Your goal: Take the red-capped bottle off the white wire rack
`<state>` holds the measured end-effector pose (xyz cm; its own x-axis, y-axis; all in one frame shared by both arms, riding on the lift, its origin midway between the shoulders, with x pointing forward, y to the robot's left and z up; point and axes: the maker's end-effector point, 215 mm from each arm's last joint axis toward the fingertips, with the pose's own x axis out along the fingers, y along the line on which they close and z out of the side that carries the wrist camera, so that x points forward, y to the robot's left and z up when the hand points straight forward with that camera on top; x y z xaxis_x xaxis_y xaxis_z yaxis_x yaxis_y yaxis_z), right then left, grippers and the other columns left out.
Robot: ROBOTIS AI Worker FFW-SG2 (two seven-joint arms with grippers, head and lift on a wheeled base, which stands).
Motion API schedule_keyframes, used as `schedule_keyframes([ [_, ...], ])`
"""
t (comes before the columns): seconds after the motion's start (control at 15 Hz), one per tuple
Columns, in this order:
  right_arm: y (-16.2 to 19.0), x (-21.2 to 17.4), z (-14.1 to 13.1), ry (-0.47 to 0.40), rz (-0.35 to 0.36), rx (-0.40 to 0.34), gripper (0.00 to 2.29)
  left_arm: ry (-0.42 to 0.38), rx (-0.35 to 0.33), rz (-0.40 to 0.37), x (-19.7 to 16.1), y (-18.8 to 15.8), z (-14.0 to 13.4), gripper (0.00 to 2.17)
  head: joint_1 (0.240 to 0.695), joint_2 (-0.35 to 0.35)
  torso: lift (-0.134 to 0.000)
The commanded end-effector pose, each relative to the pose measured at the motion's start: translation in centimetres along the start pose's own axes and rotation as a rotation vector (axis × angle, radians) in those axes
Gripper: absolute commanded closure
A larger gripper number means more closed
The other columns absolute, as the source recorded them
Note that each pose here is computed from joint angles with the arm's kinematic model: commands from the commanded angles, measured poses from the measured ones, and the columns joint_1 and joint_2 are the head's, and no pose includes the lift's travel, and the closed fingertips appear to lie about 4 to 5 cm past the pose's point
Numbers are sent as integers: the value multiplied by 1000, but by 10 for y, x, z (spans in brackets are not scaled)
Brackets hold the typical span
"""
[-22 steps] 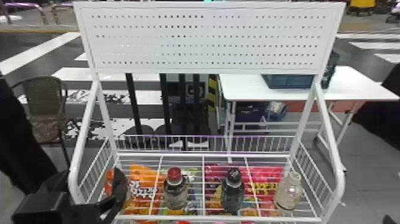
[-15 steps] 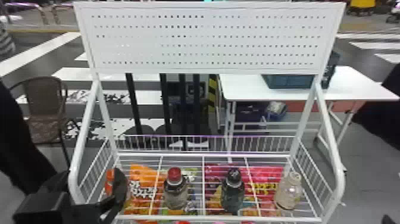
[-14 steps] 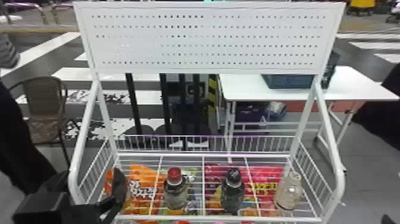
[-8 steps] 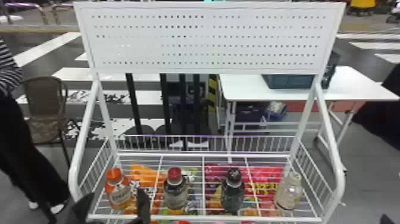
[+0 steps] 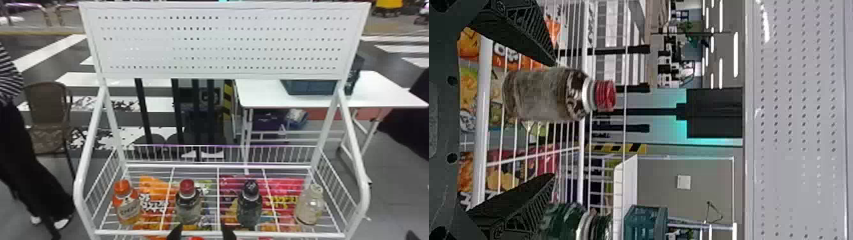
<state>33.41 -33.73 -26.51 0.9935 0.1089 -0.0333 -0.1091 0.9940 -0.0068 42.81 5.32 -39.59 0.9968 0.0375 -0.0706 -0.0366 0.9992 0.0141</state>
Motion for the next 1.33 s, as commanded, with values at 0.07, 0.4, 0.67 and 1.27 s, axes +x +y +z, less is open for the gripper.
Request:
schedule_keyframes([
  [0.07, 0, -2, -1, 0, 0, 1, 171, -5, 40, -15, 34, -19, -17, 93, 499, 0, 0],
  [0.4, -6, -8, 2, -23, -11, -4, 171, -37, 74, 123, 48, 12, -18, 93, 499, 0, 0],
  [0.67, -2, -5, 6, -34, -4, 0, 167, -36, 63, 157, 59, 32, -20, 93, 499, 0, 0],
  [1.27, 4, -5, 6, -34, 4, 1, 171, 19, 30, 92, 119, 41, -28, 120, 499, 0, 0],
])
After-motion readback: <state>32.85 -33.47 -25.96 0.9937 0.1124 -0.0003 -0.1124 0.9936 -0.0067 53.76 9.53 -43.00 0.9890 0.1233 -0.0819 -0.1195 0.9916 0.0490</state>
